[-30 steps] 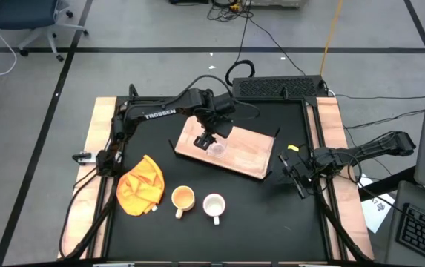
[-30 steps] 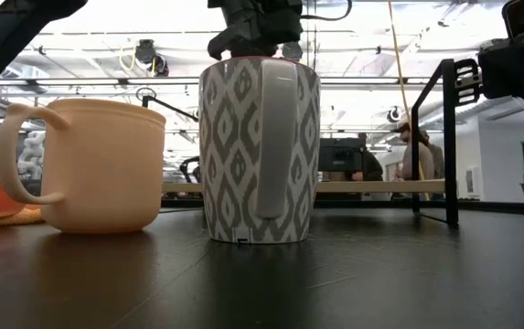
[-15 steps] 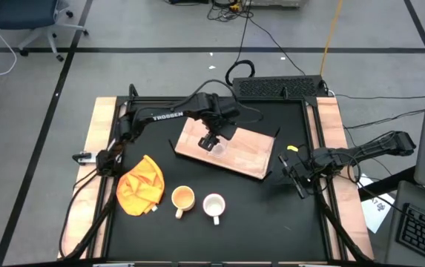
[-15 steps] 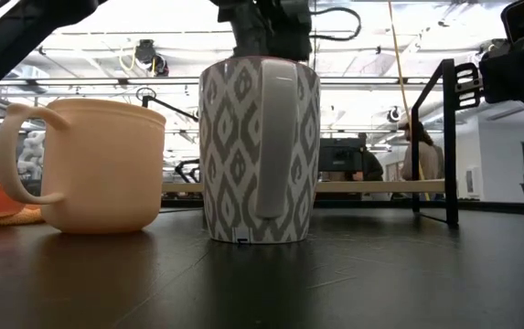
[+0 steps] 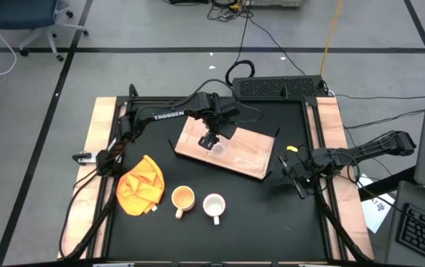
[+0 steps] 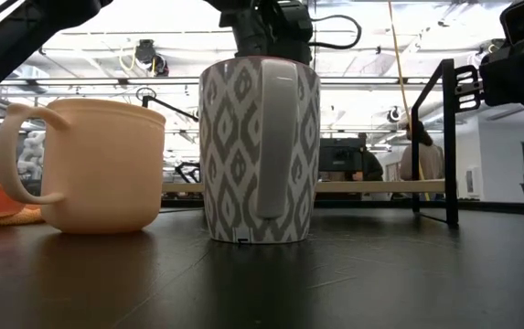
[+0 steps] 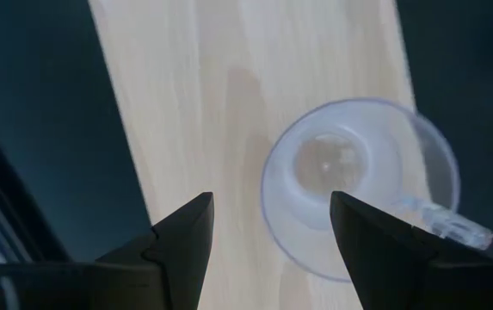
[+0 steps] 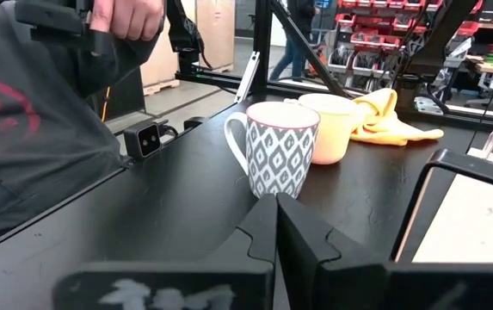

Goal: Stack small to large cups/mugs on shelf
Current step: Put the transparent mug on the shelf

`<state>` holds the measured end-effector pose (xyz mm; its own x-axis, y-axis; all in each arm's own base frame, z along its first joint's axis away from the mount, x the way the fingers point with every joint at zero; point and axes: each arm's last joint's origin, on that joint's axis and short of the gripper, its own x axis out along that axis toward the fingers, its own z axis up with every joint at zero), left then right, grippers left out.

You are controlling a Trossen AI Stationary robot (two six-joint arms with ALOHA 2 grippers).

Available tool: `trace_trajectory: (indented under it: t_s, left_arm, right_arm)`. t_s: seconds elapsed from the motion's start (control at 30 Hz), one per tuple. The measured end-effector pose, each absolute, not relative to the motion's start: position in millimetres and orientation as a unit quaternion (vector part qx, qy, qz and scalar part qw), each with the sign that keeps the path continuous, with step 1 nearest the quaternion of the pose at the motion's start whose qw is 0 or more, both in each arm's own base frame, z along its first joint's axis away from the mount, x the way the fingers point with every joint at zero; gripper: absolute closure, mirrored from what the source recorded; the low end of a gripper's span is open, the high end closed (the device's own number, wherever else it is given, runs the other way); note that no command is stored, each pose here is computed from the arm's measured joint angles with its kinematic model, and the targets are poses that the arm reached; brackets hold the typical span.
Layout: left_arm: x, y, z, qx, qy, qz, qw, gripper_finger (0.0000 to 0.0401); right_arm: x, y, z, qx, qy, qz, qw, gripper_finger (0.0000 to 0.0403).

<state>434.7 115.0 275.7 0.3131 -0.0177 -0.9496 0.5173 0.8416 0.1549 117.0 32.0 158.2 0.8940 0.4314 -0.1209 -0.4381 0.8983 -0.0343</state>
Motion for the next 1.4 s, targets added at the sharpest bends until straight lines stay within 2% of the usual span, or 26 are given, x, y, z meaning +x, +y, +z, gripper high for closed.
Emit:
trace_trajectory:
  t_s: [0.63,1.4]
  left_arm:
    - [434,124,275,0.191,0.548,-0.173,0.796,0.0236]
    - [432,126,266,0.182,0.559,-0.172,0.791,0.0238]
  right_arm:
    - [117,32,158,-0.027,0.056,0.223,0.973,0.0403]
    - [117,32,158,-0.027,0.056,0.223,0.973,0.0403]
